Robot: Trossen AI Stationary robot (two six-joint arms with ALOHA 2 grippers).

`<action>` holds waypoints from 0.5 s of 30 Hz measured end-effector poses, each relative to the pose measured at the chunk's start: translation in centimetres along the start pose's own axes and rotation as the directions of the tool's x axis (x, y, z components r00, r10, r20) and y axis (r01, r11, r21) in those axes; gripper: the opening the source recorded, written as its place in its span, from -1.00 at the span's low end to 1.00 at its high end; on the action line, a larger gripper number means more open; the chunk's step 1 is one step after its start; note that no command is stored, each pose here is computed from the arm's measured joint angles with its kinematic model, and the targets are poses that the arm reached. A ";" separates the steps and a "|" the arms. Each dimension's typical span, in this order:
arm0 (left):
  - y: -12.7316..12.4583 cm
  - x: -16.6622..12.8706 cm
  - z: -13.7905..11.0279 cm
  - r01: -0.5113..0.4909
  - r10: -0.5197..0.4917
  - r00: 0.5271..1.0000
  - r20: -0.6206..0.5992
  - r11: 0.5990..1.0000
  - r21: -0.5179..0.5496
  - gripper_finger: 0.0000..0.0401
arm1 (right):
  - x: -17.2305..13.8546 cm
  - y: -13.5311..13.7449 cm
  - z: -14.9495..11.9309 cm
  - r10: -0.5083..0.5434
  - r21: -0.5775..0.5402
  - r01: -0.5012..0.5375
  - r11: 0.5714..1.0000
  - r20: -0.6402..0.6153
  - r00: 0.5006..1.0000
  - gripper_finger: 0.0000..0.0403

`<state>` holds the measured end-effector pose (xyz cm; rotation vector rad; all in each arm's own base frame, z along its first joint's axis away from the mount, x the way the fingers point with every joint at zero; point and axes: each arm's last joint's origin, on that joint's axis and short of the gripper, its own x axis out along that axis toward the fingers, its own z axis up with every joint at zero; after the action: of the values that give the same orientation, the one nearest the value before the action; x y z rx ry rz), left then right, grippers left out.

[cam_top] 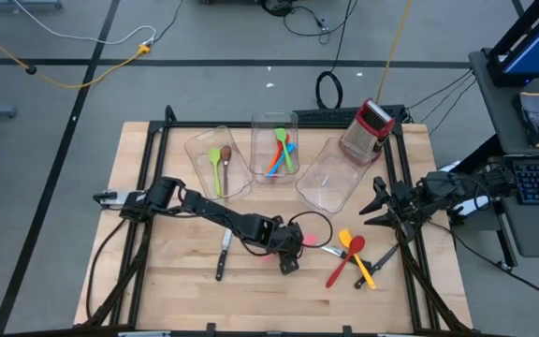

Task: Pick & Place Kitchen Items
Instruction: Put the pink spatula in the middle bin

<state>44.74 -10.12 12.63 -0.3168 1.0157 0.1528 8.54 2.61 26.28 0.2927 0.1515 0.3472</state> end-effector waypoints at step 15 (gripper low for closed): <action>0.4 0.1 0.2 -0.060 0.058 0.998 0.036 0.997 0.040 -0.91 | 0.0 0.0 0.0 0.000 0.001 0.000 1.000 0.000 1.000 -0.37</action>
<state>44.84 -9.72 12.51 -0.2459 0.9934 0.1896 8.54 2.61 26.28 0.2938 0.1520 0.3466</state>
